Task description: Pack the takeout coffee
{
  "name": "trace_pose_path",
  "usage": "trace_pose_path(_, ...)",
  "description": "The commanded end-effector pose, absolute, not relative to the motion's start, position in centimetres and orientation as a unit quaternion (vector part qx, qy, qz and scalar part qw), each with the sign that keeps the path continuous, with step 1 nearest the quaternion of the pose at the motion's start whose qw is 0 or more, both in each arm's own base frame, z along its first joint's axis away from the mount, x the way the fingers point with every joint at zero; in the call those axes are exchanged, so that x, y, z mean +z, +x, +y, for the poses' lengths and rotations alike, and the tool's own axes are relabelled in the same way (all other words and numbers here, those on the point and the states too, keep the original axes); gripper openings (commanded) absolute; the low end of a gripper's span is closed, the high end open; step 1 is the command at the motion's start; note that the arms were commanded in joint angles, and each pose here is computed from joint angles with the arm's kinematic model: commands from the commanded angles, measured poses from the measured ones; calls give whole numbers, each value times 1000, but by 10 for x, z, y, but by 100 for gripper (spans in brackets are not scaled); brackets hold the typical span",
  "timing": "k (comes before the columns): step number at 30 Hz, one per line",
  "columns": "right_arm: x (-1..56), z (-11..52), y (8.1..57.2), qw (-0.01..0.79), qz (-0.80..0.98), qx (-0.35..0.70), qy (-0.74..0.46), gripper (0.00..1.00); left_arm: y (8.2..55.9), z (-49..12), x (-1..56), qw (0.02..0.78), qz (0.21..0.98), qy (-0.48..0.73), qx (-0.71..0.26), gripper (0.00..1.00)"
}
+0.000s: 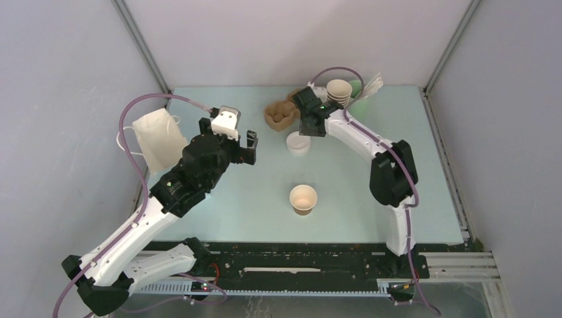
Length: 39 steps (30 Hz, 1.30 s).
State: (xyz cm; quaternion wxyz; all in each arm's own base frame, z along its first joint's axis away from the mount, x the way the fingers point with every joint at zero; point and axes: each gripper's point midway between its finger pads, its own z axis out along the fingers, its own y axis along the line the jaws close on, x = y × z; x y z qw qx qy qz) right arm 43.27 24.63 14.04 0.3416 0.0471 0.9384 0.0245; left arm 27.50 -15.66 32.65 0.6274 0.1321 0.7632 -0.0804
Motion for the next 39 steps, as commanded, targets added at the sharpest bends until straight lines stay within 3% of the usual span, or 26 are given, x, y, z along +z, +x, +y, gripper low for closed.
trace_pose_path(1, 143, 240, 447, 335, 941, -10, 50, 44, 276, -157, 330, 633, 759, 126, -82, 100)
trace_pose_path(7, 108, 241, 458, 306, 951, -33, 40, 42, 276, -157, 329, 633, 759, 129, -79, 100)
trace_pose_path(17, 91, 247, 465, 299, 953, -43, 27, 28, 276, -156, 330, 635, 757, 129, -80, 100)
trace_pose_path(32, 84, 250, 471, 295, 954, -42, 22, 25, 275, -156, 330, 635, 757, 130, -80, 100)
trace_pose_path(39, 82, 249, 472, 294, 954, -47, 20, 19, 276, -157, 330, 635, 758, 130, -80, 100)
